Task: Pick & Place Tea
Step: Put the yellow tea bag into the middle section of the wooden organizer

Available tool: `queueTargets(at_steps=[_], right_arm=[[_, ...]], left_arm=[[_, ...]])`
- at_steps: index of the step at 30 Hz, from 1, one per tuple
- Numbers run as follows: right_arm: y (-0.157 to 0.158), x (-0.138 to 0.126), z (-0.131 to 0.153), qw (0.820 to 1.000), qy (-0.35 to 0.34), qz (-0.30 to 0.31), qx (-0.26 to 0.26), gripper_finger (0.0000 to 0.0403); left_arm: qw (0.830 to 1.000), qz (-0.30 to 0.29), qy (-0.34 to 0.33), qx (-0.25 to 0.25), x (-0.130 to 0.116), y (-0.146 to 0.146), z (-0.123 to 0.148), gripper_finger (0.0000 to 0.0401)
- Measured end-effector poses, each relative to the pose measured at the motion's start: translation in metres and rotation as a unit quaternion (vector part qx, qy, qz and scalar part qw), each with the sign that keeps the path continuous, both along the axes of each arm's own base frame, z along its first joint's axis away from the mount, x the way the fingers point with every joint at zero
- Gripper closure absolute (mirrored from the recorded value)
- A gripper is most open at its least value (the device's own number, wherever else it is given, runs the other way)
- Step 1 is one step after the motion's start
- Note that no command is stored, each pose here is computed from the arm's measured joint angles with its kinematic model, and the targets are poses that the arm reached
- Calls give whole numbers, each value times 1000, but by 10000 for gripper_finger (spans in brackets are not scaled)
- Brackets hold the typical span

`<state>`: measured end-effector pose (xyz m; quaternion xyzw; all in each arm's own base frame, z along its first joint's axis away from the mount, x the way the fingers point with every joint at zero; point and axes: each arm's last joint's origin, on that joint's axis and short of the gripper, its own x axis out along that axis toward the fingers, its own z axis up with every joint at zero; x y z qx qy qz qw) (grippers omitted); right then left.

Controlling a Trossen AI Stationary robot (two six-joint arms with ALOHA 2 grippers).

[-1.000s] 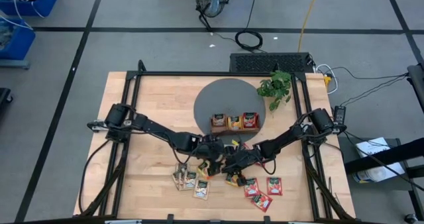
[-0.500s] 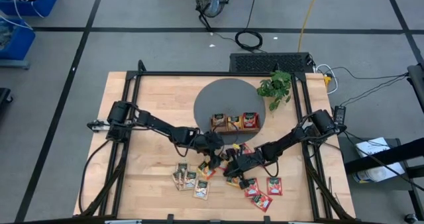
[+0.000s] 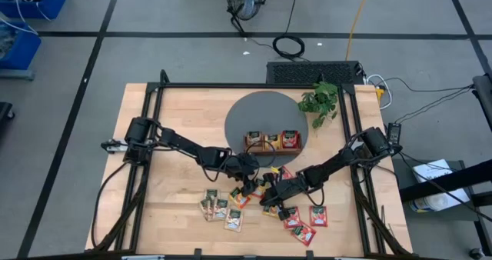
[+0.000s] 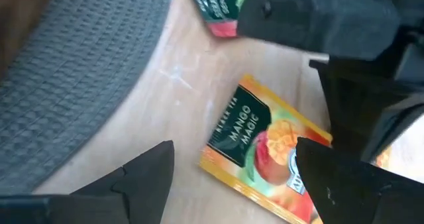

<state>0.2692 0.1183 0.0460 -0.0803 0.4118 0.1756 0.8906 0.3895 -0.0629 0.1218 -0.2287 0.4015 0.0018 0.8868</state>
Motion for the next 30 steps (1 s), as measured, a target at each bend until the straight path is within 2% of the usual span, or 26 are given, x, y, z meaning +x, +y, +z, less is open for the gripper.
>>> queueTargets(at_steps=[11,17,30], right_arm=[[-1,0,0,1000,0,-5,-2,403],[-1,0,0,999,-16,-19,-27,403],[0,0,0,999,-18,-17,-30,403]], left_arm=[[999,-49,-10,3,-2,-18,1,159],[999,-50,-11,3,-2,-18,1,199],[998,-31,-26,42,0,-15,2,288]])
